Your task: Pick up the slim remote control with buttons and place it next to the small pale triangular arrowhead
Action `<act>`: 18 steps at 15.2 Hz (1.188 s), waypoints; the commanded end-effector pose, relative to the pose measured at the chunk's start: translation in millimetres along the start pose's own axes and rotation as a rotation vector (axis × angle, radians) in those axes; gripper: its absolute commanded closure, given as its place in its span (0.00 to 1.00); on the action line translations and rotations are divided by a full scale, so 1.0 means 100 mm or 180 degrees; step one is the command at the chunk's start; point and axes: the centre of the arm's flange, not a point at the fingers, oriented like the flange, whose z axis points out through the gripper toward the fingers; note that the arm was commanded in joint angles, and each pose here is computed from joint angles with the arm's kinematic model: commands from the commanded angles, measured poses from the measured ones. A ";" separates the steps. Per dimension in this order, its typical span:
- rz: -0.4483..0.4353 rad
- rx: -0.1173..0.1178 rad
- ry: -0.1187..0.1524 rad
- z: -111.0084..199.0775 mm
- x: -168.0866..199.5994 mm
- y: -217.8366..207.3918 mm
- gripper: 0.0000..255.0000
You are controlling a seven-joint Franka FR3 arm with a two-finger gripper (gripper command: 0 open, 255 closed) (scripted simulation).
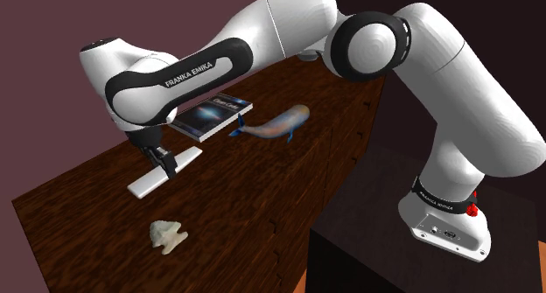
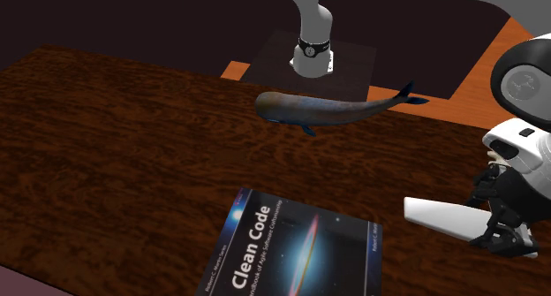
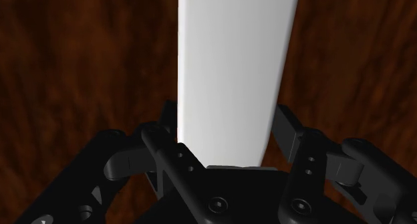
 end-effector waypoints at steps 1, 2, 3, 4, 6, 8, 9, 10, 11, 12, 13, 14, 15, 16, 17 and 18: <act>0.0000 0.0001 -0.0001 0.00 0.00 0.00 1.00; 0.0000 0.0001 -0.0001 0.00 0.00 0.00 0.00; 0.0000 0.0001 -0.0001 0.00 0.00 0.00 0.00; 0.0000 0.0001 -0.0001 0.00 0.00 0.00 0.00; 0.0000 0.0001 -0.0001 0.00 0.00 0.00 0.00; 0.0000 0.0001 -0.0001 -0.13 0.00 0.00 0.00; 0.0000 0.0001 -0.0001 -0.27 0.00 0.00 0.00; 0.0000 0.0001 -0.0001 -0.40 0.00 0.00 0.00; 0.0000 0.0001 -0.0001 -0.50 0.00 0.00 0.00; 0.0000 0.0001 -0.0001 -0.50 0.00 0.00 0.00; 0.0000 0.0001 -0.0001 -0.50 0.00 0.00 0.00; 0.0000 0.0001 -0.0001 -0.50 0.00 0.00 0.00; 0.0000 0.0001 -0.0001 -0.50 0.00 0.00 0.00; 0.0000 0.0001 -0.0001 -0.50 0.00 0.00 0.00; 0.0000 0.0001 -0.0001 -0.50 0.00 0.00 0.00; 0.0000 0.0001 -0.0001 -0.50 0.00 0.00 0.00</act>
